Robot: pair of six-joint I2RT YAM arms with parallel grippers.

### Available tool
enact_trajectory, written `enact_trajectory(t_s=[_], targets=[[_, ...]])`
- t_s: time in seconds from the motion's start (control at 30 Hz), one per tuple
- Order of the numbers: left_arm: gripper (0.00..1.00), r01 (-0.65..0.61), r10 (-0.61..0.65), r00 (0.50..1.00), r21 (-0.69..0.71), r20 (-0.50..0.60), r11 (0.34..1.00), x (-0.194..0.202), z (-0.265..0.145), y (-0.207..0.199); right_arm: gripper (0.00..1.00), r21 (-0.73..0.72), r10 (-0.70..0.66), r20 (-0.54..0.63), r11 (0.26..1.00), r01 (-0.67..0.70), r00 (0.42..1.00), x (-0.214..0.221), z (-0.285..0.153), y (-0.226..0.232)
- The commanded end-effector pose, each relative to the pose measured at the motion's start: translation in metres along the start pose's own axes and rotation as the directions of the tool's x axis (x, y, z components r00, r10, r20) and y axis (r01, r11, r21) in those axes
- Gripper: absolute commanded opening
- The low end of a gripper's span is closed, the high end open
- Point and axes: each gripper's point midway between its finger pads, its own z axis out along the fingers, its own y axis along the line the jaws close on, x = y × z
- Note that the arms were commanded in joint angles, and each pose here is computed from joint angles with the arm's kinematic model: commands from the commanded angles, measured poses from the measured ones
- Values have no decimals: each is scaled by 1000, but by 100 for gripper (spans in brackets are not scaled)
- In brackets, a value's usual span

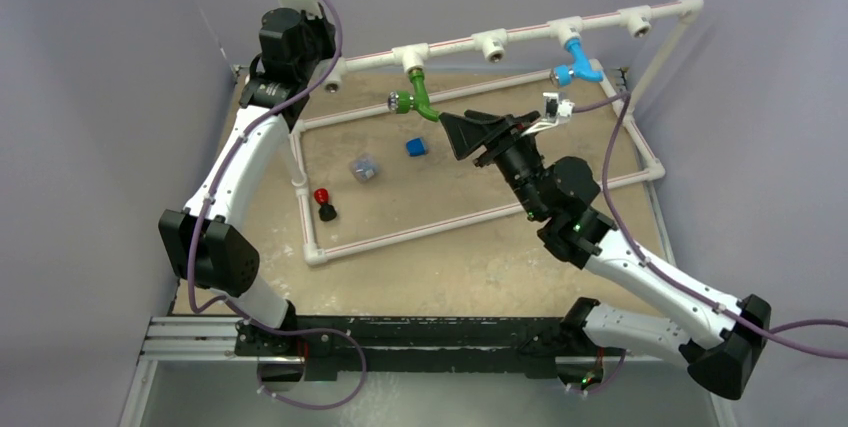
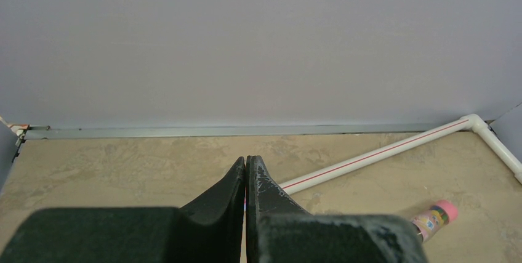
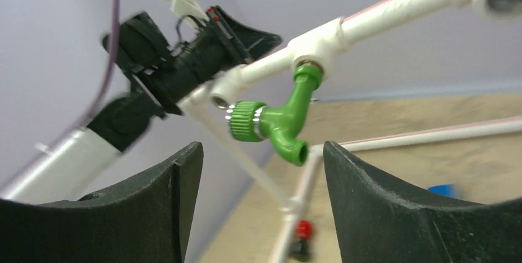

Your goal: Install the water faucets

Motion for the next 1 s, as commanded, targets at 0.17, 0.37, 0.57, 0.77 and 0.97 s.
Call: enact_trajectory(t_s=[0.17, 0.37, 0.57, 0.77, 0.97], targets=[[0, -16, 48, 929, 89, -366, 996, 121, -4, -18, 76, -74, -880, 37, 471, 879, 474, -46, -3, 1], [0, -16, 51, 928, 97, -369, 995, 122, -4, -19, 82, -139, -985, 169, 13, 990, 36, -50, -1, 17], [0, -22, 57, 927, 99, -370, 995, 123, -4, -18, 87, -188, -958, 186, -252, 949, -217, -33, 12, 17], [0, -24, 60, 926, 101, -372, 995, 124, -4, -18, 88, -240, -935, 240, -318, 917, -261, -3, 24, 33], [0, -30, 66, 928, 103, -368, 994, 123, -5, -18, 88, -279, -929, 263, -333, 901, -261, 22, 32, 39]])
